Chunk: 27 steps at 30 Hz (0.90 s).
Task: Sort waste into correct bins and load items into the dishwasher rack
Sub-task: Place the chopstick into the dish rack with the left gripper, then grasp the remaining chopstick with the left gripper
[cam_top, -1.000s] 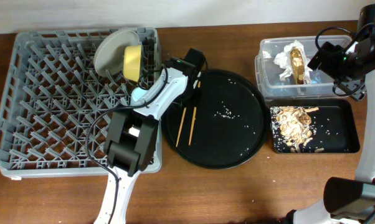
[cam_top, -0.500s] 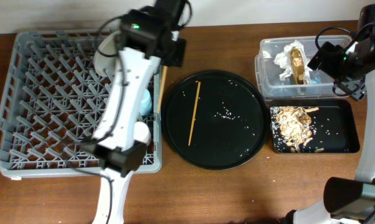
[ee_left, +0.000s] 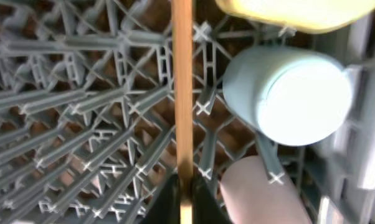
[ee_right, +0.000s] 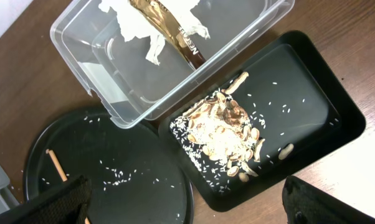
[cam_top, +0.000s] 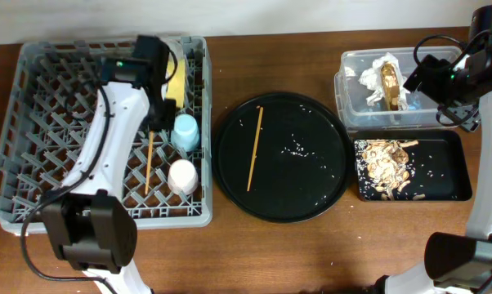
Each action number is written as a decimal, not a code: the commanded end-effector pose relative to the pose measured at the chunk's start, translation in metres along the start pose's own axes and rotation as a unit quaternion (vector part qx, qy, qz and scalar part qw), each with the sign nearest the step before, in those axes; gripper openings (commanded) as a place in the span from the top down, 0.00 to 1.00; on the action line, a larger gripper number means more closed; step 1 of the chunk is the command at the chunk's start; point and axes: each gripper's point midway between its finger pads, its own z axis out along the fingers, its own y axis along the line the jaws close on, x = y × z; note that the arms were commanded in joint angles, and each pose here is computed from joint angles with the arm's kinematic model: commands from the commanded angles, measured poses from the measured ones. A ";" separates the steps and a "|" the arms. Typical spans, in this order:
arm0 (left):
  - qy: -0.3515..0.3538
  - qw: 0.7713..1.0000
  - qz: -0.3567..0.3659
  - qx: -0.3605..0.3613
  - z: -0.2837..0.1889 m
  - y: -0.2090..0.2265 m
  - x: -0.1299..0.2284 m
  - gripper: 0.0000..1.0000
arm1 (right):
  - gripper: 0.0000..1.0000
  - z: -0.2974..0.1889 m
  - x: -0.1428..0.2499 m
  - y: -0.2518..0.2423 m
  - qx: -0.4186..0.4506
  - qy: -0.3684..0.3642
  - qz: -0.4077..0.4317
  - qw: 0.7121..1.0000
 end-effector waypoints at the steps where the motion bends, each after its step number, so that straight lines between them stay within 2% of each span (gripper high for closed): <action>1: -0.004 1.000 0.006 -0.012 0.008 0.006 0.002 0.51 | 0.02 0.000 -0.001 -0.002 0.005 -0.003 0.003 1.000; 2: -0.013 1.000 0.002 -0.012 0.007 0.008 -0.002 0.41 | 0.02 0.000 -0.001 -0.002 0.005 -0.003 0.003 1.000; 3: -0.023 1.000 -0.004 -0.011 0.002 0.011 -0.008 0.37 | 0.02 0.000 -0.001 -0.002 0.005 -0.003 0.003 1.000; 5: -0.048 0.999 -0.008 0.004 -0.016 0.009 -0.021 0.37 | 0.02 0.000 -0.001 -0.002 0.005 -0.003 0.003 1.000; 8: -0.129 0.990 -0.002 0.054 -0.084 -0.009 -0.047 0.38 | 0.01 0.000 -0.001 -0.002 0.005 -0.003 0.003 1.000; 9: -0.156 0.983 0.017 0.100 -0.106 -0.035 -0.052 0.39 | 0.02 0.000 -0.001 -0.002 0.005 -0.003 0.003 1.000; 12: -0.168 0.969 0.086 0.156 -0.119 -0.108 -0.049 0.40 | 0.02 0.000 -0.001 -0.002 0.005 -0.003 0.003 1.000; 16: -0.125 0.966 0.154 0.167 -0.084 -0.179 -0.037 0.39 | 0.02 0.000 -0.001 -0.002 0.005 -0.003 0.003 1.000; 19: -0.058 0.965 0.201 0.159 -0.021 -0.234 -0.020 0.43 | 0.02 0.000 -0.001 -0.002 0.005 -0.003 0.003 1.000; 23: 0.001 0.965 0.218 0.145 0.035 -0.254 -0.004 0.47 | 0.02 0.000 -0.001 -0.002 0.005 -0.003 0.003 1.000; 27: 0.028 0.966 0.223 0.129 0.063 -0.256 0.003 0.50 | 0.02 0.000 -0.001 -0.002 0.005 -0.003 0.003 1.000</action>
